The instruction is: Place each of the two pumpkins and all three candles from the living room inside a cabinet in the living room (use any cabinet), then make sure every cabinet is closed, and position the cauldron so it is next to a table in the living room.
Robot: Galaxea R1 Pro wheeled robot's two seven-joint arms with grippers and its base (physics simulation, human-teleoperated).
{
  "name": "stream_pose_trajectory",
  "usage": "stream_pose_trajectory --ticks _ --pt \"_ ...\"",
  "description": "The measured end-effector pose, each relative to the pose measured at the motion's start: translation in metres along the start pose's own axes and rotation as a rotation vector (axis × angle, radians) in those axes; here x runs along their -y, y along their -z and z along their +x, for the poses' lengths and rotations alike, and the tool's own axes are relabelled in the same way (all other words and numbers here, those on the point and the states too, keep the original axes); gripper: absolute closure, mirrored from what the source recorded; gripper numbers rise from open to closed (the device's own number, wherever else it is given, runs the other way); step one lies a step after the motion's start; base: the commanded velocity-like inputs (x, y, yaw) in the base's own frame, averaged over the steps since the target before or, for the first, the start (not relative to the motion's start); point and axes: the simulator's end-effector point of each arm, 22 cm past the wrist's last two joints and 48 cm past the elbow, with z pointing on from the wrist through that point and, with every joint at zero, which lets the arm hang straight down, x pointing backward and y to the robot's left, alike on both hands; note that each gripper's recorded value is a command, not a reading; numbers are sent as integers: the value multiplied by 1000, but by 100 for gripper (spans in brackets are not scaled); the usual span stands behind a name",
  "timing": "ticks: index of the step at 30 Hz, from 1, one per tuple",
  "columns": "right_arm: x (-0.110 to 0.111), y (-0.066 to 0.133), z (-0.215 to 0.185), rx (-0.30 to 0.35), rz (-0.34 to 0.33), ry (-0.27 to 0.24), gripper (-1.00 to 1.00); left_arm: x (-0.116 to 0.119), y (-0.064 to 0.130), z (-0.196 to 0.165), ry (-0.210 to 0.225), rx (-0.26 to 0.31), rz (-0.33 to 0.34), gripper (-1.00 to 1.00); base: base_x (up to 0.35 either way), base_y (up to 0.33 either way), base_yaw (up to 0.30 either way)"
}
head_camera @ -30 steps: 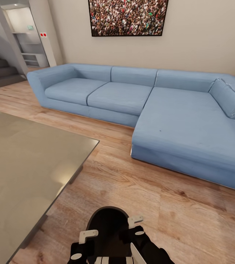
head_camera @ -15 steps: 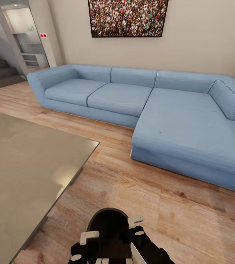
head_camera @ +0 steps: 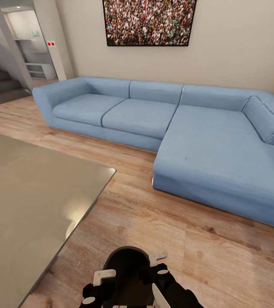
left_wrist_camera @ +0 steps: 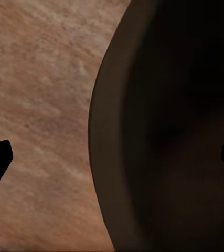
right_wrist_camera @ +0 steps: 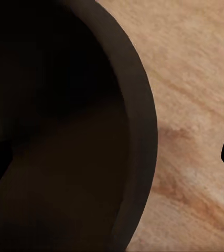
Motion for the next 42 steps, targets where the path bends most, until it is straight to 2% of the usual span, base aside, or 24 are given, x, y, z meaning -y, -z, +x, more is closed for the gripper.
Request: stream_pose_trajectory --ticks 20,42 --pt "-1 36 -25 0 0 0 -100 2 35 -23 -5 -19 5 -100 -16 0 0" --pt "-2 76 -52 1 0 1 -100 4 74 -58 -3 -7 10 -100 -52 0 0"
